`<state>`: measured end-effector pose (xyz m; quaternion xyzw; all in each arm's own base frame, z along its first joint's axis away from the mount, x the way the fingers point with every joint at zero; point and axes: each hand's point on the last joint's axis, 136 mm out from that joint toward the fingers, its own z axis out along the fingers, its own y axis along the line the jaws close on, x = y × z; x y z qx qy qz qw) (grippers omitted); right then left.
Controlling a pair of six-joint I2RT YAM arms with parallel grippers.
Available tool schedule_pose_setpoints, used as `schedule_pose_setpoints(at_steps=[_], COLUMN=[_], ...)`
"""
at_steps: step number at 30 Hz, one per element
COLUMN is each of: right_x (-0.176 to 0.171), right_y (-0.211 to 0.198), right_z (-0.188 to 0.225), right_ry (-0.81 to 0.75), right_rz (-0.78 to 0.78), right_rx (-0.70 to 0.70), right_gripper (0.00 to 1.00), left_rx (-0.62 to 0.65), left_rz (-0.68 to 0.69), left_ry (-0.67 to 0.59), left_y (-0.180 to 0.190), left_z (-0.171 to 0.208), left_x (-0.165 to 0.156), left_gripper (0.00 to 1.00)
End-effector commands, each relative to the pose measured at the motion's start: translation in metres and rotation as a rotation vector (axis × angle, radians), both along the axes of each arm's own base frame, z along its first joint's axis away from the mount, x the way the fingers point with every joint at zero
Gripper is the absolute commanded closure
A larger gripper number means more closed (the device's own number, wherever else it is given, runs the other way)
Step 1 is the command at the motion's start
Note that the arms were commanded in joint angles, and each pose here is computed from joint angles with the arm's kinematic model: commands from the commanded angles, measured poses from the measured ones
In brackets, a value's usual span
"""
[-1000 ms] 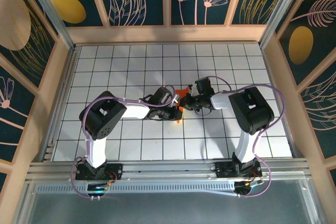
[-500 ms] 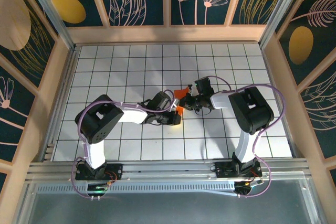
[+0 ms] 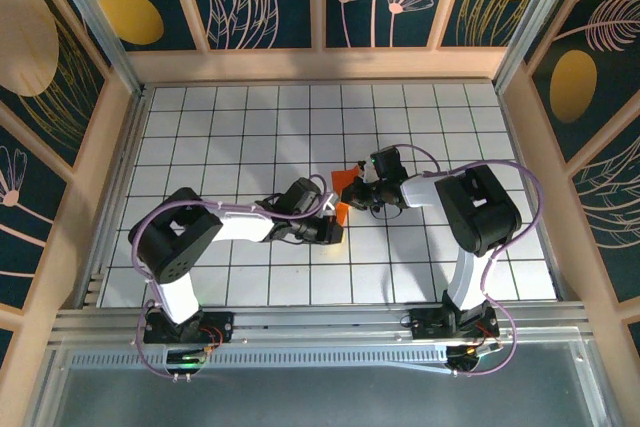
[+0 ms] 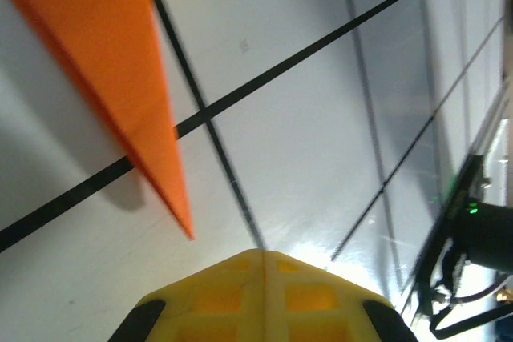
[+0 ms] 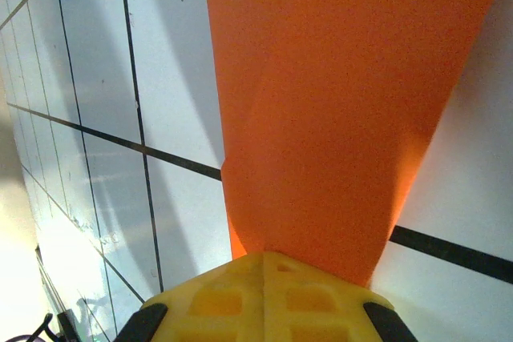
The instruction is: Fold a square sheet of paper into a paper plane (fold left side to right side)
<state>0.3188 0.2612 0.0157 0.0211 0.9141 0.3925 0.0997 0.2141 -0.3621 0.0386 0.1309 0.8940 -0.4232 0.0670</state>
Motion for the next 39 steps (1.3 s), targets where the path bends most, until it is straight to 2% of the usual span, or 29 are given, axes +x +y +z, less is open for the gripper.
schedule_pose_setpoints(at_steps=[1, 7, 14, 19, 31, 39], right_x=[-0.026, -0.026, -0.026, -0.024, 0.012, 0.016], right_y=[-0.023, -0.021, -0.02, -0.016, 0.0, -0.008], right_z=[-0.05, -0.048, -0.047, -0.041, 0.029, 0.034], right_ry=[0.117, 0.113, 0.112, 0.102, -0.082, -0.129], right_rz=[-0.026, -0.027, -0.024, -0.02, -0.012, -0.02], right_rx=[-0.157, -0.149, -0.147, -0.127, -0.019, -0.003], right_gripper=[1.0, 1.0, 1.0, 1.0, 1.0, 1.0], left_rx=[-0.069, -0.036, -0.05, 0.025, 0.172, 0.195], left_rz=[0.032, 0.061, 0.046, 0.071, 0.108, 0.104], left_ry=[-0.02, -0.019, 0.005, 0.014, 0.042, 0.037], left_y=[-0.003, -0.002, -0.014, -0.006, 0.02, 0.021], left_z=[0.025, 0.013, 0.001, -0.02, -0.055, -0.057], left_x=[0.016, 0.037, 0.043, 0.045, 0.032, 0.03], left_gripper=[0.96, 0.97, 0.97, 0.98, 1.0, 1.0])
